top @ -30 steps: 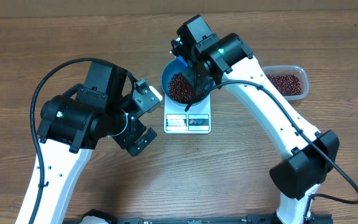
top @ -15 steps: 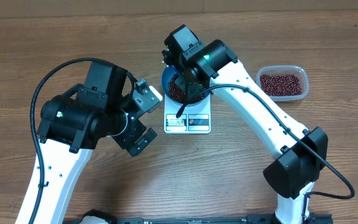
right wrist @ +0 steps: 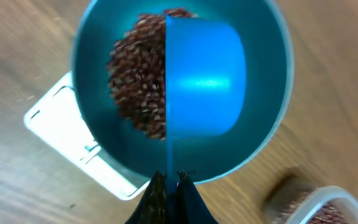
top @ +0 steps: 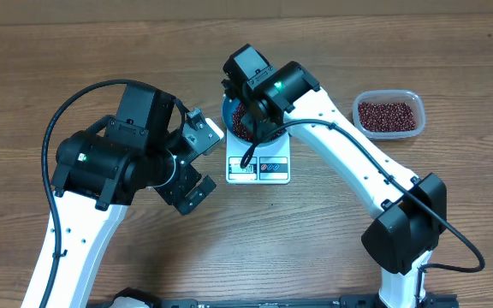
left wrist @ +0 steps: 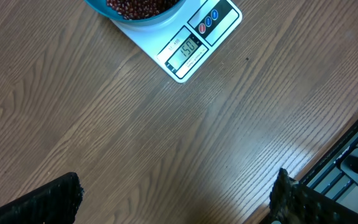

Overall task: Scoop item into bowl and weigh 150g on scale
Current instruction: 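Tilt the scoop over the teal bowl to tap out remaining beans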

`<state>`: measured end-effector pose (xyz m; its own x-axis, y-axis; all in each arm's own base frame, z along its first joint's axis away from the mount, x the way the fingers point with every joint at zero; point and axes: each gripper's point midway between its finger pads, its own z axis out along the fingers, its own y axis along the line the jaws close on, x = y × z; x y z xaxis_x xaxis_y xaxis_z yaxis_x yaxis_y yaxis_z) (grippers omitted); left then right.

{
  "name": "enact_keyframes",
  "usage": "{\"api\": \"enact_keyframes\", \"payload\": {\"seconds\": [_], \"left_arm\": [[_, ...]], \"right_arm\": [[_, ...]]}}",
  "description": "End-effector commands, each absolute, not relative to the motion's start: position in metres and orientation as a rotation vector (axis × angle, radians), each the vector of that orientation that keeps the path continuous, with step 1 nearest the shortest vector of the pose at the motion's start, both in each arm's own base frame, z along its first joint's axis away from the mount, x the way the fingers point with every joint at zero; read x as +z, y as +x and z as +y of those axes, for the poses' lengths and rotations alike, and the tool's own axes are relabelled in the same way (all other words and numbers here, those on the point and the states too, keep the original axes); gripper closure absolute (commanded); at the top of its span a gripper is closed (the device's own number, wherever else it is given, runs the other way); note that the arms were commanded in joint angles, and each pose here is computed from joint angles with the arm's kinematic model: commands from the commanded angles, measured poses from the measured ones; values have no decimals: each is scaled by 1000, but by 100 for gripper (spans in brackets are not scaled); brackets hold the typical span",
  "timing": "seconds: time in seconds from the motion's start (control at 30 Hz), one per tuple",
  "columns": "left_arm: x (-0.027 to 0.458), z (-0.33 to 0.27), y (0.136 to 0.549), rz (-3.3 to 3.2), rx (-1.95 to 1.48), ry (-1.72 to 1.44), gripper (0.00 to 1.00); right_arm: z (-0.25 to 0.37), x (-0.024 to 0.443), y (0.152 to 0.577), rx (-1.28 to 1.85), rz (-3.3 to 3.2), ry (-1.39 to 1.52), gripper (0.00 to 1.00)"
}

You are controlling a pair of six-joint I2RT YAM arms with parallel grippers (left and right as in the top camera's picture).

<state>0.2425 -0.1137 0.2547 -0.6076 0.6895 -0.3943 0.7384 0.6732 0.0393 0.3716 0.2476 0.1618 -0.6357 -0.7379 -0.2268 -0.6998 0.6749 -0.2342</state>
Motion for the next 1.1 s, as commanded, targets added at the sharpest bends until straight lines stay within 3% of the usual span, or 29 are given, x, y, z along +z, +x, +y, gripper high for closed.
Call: {"api": "enact_keyframes", "payload": {"seconds": [0.0, 0.4, 0.63, 1.07], "left_arm": [[264, -114, 243, 2480, -171, 1113, 1], [264, -114, 243, 2480, -171, 1113, 0], [264, -114, 243, 2479, -171, 1113, 0], [264, -114, 243, 2480, -171, 1113, 1]], "right_arm": [[259, 159, 360, -73, 2605, -1183, 96], [249, 161, 370, -51, 2636, -1085, 96], [245, 163, 371, 182, 2697, -1025, 96], [231, 208, 383, 433, 2652, -897, 96]]}}
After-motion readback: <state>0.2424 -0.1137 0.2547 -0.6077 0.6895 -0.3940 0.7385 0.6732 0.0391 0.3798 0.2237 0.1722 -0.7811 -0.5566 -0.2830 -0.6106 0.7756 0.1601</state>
